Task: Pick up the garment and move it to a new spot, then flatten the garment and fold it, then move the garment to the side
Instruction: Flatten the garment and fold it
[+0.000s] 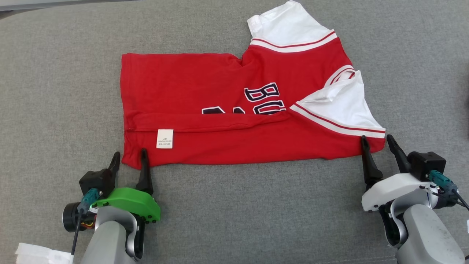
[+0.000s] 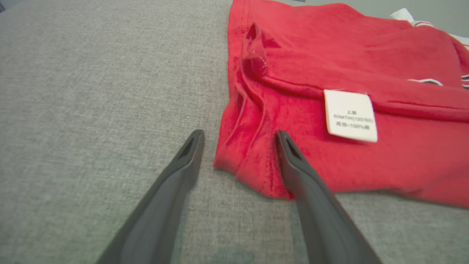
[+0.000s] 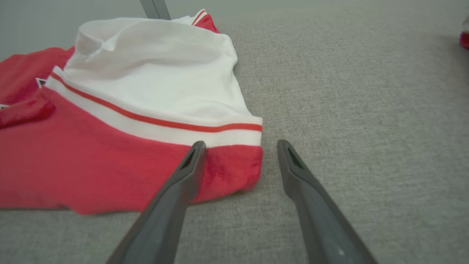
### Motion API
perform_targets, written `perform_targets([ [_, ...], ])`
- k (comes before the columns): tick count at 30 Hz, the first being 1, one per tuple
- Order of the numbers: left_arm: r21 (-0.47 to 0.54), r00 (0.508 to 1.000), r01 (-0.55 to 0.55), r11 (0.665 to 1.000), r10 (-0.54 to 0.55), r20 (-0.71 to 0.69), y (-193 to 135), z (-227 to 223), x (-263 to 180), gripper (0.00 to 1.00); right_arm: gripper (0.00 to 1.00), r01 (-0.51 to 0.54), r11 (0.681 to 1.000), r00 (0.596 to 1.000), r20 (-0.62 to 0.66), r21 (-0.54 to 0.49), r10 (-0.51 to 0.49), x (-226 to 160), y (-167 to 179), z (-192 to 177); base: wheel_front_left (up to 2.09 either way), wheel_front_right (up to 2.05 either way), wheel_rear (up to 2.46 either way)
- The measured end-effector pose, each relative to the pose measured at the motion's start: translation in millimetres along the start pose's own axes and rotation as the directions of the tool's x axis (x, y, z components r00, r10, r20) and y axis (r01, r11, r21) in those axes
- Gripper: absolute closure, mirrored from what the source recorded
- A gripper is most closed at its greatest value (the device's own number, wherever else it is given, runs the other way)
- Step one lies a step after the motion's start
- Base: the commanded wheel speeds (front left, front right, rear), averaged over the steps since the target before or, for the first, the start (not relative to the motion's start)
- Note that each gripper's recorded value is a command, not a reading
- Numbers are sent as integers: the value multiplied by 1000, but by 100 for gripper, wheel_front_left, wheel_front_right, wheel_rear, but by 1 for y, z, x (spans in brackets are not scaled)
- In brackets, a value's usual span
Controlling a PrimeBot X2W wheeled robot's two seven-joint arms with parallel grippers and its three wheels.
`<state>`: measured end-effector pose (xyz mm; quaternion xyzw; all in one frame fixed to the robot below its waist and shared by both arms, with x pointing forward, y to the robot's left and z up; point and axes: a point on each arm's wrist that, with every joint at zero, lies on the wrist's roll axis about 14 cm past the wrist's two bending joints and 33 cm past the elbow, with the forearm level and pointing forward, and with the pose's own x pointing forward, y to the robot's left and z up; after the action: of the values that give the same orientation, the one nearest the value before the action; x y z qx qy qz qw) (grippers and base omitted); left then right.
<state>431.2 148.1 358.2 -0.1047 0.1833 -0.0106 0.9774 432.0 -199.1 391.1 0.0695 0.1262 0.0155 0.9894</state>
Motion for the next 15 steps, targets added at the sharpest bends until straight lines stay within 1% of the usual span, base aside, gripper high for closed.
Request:
perform_targets([
  [4,-4,1000,-7,1000,7,-17,2,-5,0,0,0,-8,1000,1000,-25,-4,8,1,2,-8,0,0,0],
  [6,-9,1000,-8,1000,8,-26,2,-8,0,59,0,-23,1000,999,-37,-10,22,1,5,-11,0,0,0],
  [7,-16,1000,-8,1000,8,-30,2,-9,-1,100,42,-27,1000,999,-42,-10,27,1,7,-13,0,0,0],
  [8,-20,999,-7,1000,7,-31,2,-10,-1,100,63,-32,999,998,-45,-11,32,1,7,-14,0,0,0],
  [9,-21,999,-6,1000,5,-35,2,-11,-1,100,100,-37,999,998,-47,-8,37,2,9,-14,0,0,0],
  [11,-37,999,18,999,-19,-37,-2,-11,-1,100,100,-43,999,998,-50,10,44,3,12,-15,0,0,0],
  [15,-55,1000,23,998,-24,-20,-4,-6,0,100,100,-43,998,999,-24,52,44,8,15,-7,0,0,0],
])
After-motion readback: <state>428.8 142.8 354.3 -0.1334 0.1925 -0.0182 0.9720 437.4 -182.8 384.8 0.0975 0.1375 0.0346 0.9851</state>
